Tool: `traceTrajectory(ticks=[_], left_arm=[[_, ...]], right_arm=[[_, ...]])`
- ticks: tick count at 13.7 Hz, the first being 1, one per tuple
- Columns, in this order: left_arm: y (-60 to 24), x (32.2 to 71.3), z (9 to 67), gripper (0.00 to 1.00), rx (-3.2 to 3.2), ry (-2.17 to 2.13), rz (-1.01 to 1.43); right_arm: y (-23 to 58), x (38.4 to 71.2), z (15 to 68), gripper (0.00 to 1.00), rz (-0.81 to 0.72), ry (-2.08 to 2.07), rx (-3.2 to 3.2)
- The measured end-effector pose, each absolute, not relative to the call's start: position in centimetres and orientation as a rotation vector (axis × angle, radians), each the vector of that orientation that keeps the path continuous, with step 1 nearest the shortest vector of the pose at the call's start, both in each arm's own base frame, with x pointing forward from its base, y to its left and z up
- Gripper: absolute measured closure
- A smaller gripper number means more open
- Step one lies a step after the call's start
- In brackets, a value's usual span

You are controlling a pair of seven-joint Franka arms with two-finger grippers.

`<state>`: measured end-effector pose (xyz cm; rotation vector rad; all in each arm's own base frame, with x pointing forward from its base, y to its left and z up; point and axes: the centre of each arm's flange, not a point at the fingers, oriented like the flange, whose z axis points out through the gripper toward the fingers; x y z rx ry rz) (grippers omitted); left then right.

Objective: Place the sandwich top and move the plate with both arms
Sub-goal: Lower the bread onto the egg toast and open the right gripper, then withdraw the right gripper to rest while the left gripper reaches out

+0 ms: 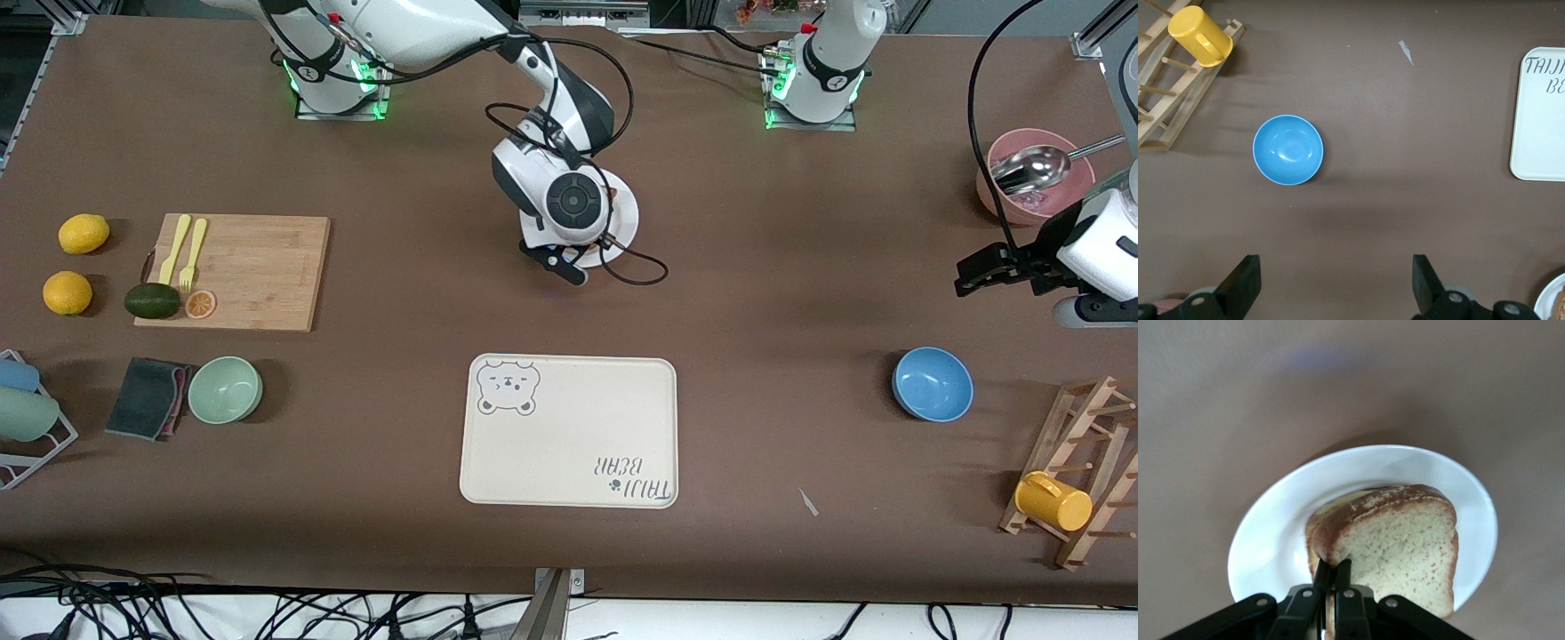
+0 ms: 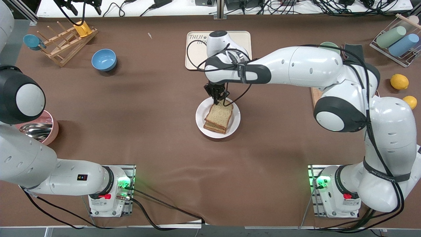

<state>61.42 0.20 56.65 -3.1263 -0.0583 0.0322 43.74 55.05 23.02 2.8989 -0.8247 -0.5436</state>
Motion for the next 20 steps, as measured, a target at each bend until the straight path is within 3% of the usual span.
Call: traceTrajectory(ticks=[3, 11, 12, 20], left_arm=[[0.2, 61.4, 56.6, 0.0, -3.12, -0.056, 0.032], [-0.7, 61.4, 56.6, 0.0, -3.121, -0.033, 0.032], [-1.0, 61.4, 56.6, 0.0, -3.121, -0.026, 0.034], [-6.5, 61.7, 55.6, 0.0, -3.119, 0.109, 0.052]], right_arm=[[55.9, 43.0, 23.0, 0.87, -0.52, -0.79, 2.906], [53.2, 48.8, 26.7, 0.06, -0.331, -0.817, 2.949], [52.1, 49.9, 27.5, 0.01, -0.311, -0.769, 2.957], [36.2, 60.2, 36.9, 0.01, -0.21, -0.141, 2.991]])
